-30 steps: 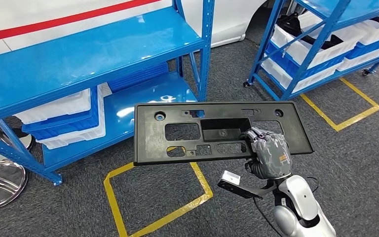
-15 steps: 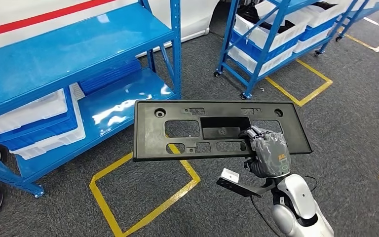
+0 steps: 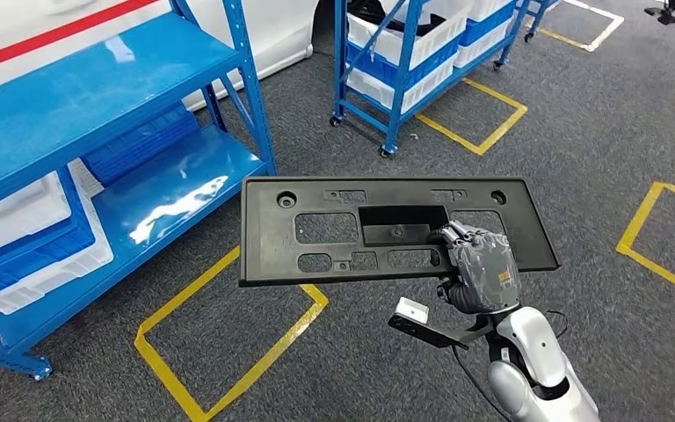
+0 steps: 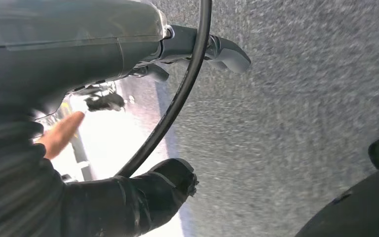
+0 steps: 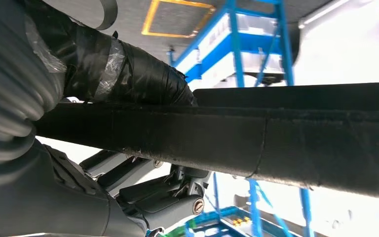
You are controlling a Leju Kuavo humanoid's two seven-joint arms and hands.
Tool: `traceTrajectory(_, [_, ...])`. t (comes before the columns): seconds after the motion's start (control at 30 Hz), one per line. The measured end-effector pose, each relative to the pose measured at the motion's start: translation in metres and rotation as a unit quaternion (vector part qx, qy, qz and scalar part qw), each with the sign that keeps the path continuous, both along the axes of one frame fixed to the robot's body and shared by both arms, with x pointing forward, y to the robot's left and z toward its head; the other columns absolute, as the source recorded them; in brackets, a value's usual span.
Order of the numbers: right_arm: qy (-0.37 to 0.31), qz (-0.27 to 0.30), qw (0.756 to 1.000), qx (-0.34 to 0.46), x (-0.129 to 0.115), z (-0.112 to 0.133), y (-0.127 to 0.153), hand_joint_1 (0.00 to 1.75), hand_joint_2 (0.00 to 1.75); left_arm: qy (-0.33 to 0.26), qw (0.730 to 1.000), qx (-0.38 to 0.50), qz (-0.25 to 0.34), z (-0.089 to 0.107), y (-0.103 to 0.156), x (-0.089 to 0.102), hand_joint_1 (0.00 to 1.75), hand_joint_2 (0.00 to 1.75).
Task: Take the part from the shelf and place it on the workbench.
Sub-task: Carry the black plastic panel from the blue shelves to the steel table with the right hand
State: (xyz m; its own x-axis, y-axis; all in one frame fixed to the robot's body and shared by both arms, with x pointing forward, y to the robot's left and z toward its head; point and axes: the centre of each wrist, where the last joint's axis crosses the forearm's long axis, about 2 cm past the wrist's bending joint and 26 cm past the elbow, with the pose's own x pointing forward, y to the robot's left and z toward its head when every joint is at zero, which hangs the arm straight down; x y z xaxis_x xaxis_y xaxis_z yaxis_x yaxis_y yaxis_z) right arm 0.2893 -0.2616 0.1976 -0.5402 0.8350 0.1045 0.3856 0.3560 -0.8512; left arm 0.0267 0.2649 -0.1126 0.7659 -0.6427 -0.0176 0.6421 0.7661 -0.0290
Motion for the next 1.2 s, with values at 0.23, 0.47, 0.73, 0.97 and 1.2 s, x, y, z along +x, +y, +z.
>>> traceTrajectory(0.23, [0.000, 0.000, 1.000, 0.000, 0.0000, 0.0000, 0.0000, 1.75, 1.75, -0.001, 1.000, 0.004, -0.002, -0.0002, 0.0002, -0.0021, 0.00, 1.75])
traceTrajectory(0.47, [0.003, 0.000, 1.000, -0.002, 0.0008, -0.0004, 0.0002, 1.75, 1.75, -0.002, 1.000, 0.008, -0.003, -0.0003, 0.0004, -0.0038, 0.00, 1.75])
traceTrajectory(0.73, [0.005, 0.001, 1.000, -0.004, 0.0019, 0.0006, 0.0002, 1.75, 1.75, -0.003, 1.000, 0.011, -0.004, -0.0001, 0.0013, -0.0001, 0.00, 1.75])
traceTrajectory(0.97, [0.003, 0.002, 1.000, -0.004, 0.0041, 0.0030, 0.0013, 1.75, 1.75, -0.002, 1.000, 0.011, -0.004, -0.0002, 0.0018, -0.0010, 0.00, 1.75])
traceTrajectory(1.2, [0.002, 0.002, 1.000, -0.005, 0.0054, 0.0041, 0.0019, 1.75, 1.75, -0.001, 1.000, 0.012, -0.004, -0.0003, 0.0025, -0.0020, 0.00, 1.75])
